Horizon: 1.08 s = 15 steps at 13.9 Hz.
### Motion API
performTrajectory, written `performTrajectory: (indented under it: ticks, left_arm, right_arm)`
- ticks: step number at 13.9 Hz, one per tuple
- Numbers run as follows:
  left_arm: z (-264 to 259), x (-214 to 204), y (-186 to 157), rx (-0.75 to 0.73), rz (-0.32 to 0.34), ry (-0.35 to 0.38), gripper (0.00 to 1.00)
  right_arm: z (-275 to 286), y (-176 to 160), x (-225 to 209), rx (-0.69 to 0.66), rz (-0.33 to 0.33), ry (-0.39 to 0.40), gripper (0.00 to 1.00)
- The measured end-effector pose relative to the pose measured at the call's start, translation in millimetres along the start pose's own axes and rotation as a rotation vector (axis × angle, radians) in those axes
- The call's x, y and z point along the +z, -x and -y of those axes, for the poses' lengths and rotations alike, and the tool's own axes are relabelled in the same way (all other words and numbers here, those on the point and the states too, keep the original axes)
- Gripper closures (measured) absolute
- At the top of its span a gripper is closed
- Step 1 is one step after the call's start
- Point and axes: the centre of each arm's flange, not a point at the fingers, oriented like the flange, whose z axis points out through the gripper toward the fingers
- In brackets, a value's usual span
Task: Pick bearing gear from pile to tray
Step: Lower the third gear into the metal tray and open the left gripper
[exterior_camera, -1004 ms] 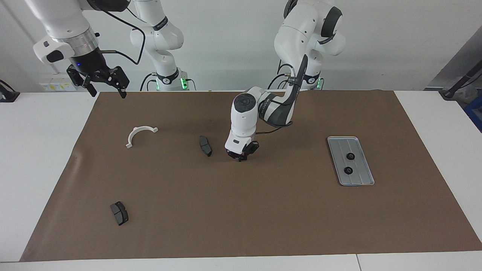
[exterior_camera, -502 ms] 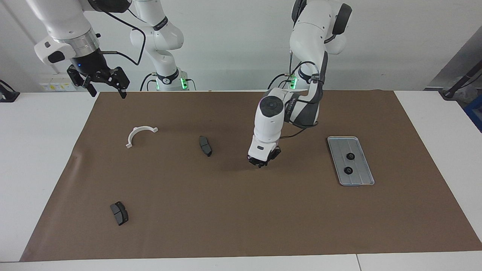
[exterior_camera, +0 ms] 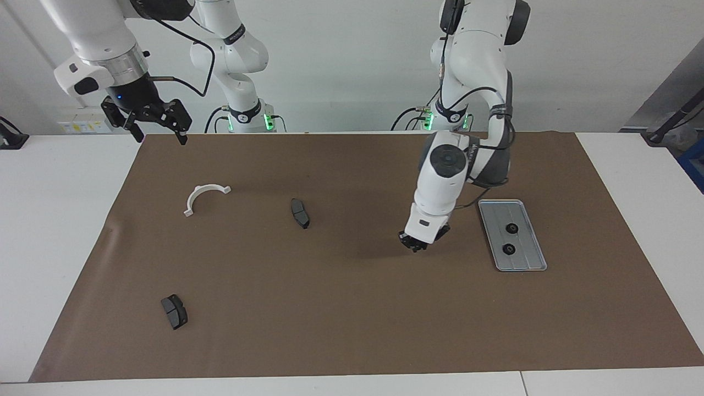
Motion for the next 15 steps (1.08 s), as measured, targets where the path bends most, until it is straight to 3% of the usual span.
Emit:
performTrajectory:
  ticks: [6, 15]
  left_arm:
    - [101, 20, 23, 0.140, 0.055, 0.010, 0.75]
    - [86, 41, 49, 0.177, 0.053, 0.019, 0.75]
  right_arm:
    - [0, 0, 0, -0.001, 0.000, 0.000, 0.00]
    - [1, 0, 4, -0.001, 0.009, 0.001, 0.00]
